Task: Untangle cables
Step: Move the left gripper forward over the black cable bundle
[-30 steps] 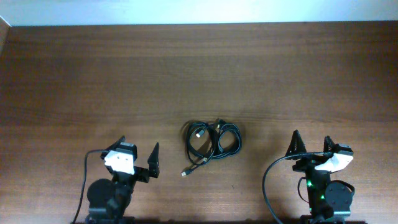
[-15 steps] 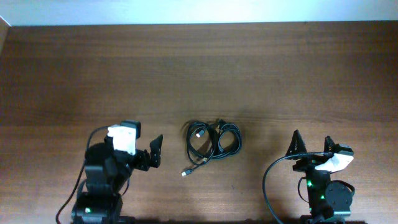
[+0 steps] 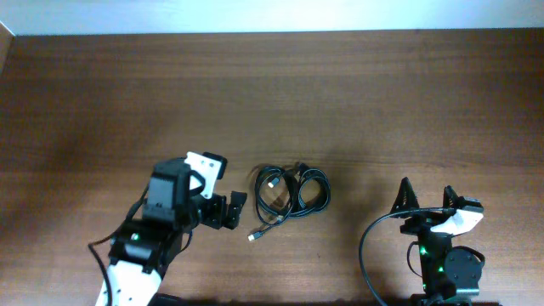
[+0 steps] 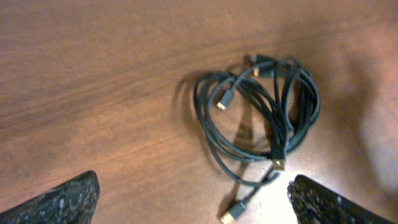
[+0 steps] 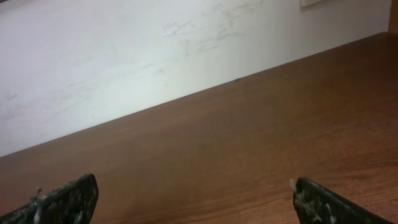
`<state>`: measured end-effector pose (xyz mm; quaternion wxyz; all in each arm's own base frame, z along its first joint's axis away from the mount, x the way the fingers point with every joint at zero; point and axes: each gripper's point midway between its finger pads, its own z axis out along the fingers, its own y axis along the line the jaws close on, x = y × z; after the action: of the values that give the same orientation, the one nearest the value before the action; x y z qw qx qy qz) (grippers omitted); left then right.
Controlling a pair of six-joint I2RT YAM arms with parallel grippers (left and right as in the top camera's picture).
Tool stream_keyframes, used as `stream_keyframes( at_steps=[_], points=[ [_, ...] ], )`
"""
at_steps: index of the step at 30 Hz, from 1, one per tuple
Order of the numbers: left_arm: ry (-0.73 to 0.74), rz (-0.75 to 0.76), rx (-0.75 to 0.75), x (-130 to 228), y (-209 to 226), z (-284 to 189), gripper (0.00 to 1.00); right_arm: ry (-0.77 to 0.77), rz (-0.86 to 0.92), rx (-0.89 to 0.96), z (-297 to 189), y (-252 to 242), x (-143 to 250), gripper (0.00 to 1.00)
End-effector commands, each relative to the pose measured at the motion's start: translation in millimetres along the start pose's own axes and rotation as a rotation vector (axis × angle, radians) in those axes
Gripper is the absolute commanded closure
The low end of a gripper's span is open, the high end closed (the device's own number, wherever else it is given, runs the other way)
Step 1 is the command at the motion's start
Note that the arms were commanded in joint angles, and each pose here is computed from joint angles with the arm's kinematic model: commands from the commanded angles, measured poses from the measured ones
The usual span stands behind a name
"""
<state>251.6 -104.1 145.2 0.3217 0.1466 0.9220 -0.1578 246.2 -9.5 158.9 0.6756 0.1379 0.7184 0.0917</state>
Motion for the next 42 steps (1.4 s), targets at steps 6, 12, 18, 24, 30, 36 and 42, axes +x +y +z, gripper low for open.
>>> stream_keyframes(
  at_steps=[6, 12, 18, 24, 30, 36, 42],
  points=[
    [0.245, 0.009, 0.007, -3, -15, 15, 0.01, 0.005, -0.011, 0.013, 0, -2, 3, 0.01],
    [0.316, -0.011, 0.045, -2, -22, 36, 0.01, 0.005, -0.011, 0.013, 0, -2, 3, 0.01],
    [0.347, -0.061, 0.142, 1, -36, 51, 0.01, 0.005, -0.011, 0.013, 0, -2, 3, 0.01],
    [0.42, -0.312, -0.031, 16, -15, 70, 0.01, 0.005, -0.011, 0.013, 0, -2, 3, 0.01],
    [0.486, -0.344, -0.123, 35, -14, 86, 0.01, 0.005, -0.011, 0.013, 0, -2, 3, 0.01],
    [0.489, -0.256, -0.22, 41, -10, 91, 0.01, 0.005, -0.011, 0.013, 0, -2, 3, 0.01],
    [0.471, -0.237, -0.209, 37, -16, 94, 0.01, 0.005, -0.011, 0.013, 0, -2, 3, 0.01]
  ],
)
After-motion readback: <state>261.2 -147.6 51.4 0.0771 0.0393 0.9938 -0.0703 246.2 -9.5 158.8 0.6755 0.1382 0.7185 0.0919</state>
